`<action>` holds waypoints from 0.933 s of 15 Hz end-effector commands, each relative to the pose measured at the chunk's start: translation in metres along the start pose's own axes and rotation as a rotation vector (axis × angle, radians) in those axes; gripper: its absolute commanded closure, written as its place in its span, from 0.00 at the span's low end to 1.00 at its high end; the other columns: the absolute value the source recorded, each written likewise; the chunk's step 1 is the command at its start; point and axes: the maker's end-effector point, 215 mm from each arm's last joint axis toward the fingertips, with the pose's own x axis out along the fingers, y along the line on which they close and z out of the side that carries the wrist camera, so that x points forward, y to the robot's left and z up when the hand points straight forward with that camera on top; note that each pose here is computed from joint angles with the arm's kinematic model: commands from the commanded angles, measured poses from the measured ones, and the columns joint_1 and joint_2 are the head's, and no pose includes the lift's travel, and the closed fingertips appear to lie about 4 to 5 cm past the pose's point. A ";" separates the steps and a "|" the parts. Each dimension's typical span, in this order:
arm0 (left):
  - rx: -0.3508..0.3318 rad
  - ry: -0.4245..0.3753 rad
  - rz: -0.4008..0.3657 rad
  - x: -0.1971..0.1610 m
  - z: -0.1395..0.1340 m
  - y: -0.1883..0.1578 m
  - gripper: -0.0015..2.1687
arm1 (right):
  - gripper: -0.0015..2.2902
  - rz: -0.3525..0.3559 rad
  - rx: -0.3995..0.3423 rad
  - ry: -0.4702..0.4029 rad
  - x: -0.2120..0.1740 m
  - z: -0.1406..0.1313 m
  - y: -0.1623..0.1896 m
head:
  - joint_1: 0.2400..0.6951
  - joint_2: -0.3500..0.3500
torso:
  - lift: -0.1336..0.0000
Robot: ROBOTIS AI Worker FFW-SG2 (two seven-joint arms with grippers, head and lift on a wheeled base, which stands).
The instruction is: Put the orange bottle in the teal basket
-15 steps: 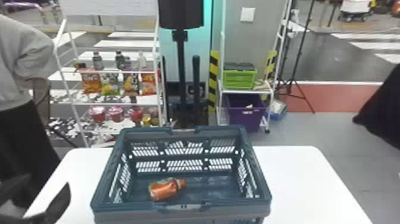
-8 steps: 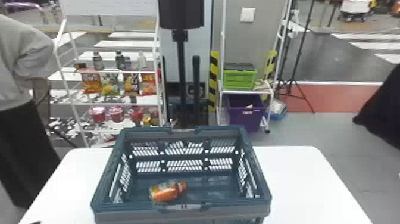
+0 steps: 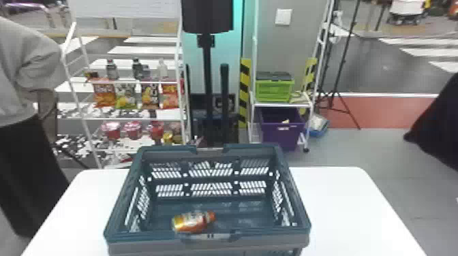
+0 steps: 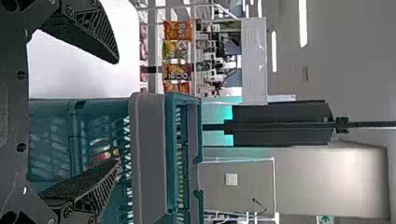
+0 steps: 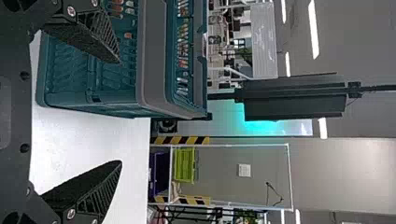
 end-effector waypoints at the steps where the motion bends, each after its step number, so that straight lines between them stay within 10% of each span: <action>1: -0.046 0.003 0.007 -0.005 0.001 -0.019 0.07 | 0.05 0.003 0.006 0.000 -0.002 0.000 0.001 | 0.57 0.50 | 1.00; 14: -0.068 -0.012 0.020 -0.013 0.013 -0.025 0.06 | 0.05 0.006 0.012 -0.001 -0.007 0.000 0.004 | 0.57 0.50 | 1.00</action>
